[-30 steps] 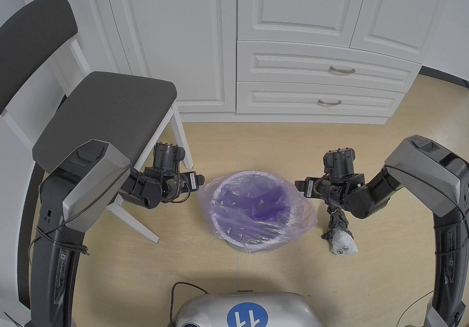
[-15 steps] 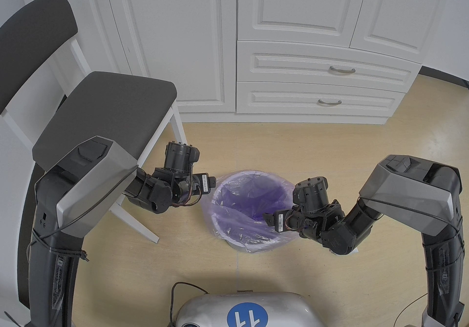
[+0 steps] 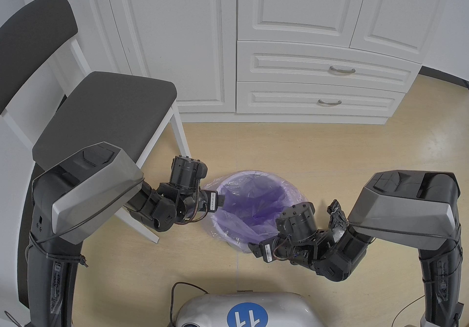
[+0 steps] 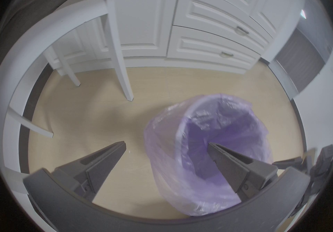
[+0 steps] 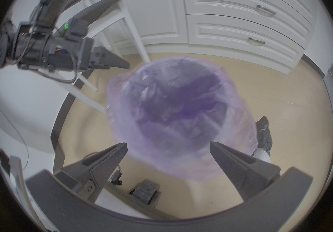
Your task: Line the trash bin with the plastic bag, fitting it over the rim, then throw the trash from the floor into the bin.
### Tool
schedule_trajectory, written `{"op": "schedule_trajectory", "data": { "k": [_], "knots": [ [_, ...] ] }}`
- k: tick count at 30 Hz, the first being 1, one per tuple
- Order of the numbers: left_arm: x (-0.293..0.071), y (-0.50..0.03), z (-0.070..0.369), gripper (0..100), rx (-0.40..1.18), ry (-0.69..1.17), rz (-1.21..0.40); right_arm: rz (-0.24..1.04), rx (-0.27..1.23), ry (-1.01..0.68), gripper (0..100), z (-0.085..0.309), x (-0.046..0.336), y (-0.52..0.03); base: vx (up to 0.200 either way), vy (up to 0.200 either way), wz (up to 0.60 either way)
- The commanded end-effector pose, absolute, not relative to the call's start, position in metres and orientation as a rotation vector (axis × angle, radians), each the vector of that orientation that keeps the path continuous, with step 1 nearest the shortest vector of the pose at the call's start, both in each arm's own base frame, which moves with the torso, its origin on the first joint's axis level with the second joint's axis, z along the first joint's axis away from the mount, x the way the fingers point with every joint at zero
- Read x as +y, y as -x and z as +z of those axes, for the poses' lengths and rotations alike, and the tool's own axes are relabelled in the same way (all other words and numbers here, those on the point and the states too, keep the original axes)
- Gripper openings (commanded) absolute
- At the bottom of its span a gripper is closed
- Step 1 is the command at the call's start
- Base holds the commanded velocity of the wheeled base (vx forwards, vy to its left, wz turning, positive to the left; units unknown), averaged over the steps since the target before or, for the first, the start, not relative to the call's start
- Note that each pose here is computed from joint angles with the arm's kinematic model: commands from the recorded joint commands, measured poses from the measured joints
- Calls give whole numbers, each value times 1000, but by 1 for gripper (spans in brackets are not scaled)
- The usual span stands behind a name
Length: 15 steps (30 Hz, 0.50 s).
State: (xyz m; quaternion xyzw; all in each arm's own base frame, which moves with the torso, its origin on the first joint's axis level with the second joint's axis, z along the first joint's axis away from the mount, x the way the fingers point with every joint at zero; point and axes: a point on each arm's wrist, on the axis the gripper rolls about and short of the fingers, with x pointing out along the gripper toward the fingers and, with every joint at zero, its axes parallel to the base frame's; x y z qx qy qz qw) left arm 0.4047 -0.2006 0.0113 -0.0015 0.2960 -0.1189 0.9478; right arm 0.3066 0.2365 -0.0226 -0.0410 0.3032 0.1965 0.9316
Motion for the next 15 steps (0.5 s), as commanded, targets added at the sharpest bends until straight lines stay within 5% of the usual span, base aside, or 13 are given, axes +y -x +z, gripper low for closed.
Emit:
{"op": "schedule_trajectory", "data": {
  "k": [1, 15],
  "knots": [
    [-202, -393, 9, 100, 623, -43, -270, 445, 636, 117, 100, -24, 241, -290, 0, 0, 0],
    [-173, -384, -10, 100, 727, -124, -358, 555, 738, 157, 100, -33, 220, -277, 0, 0, 0]
  ]
}}
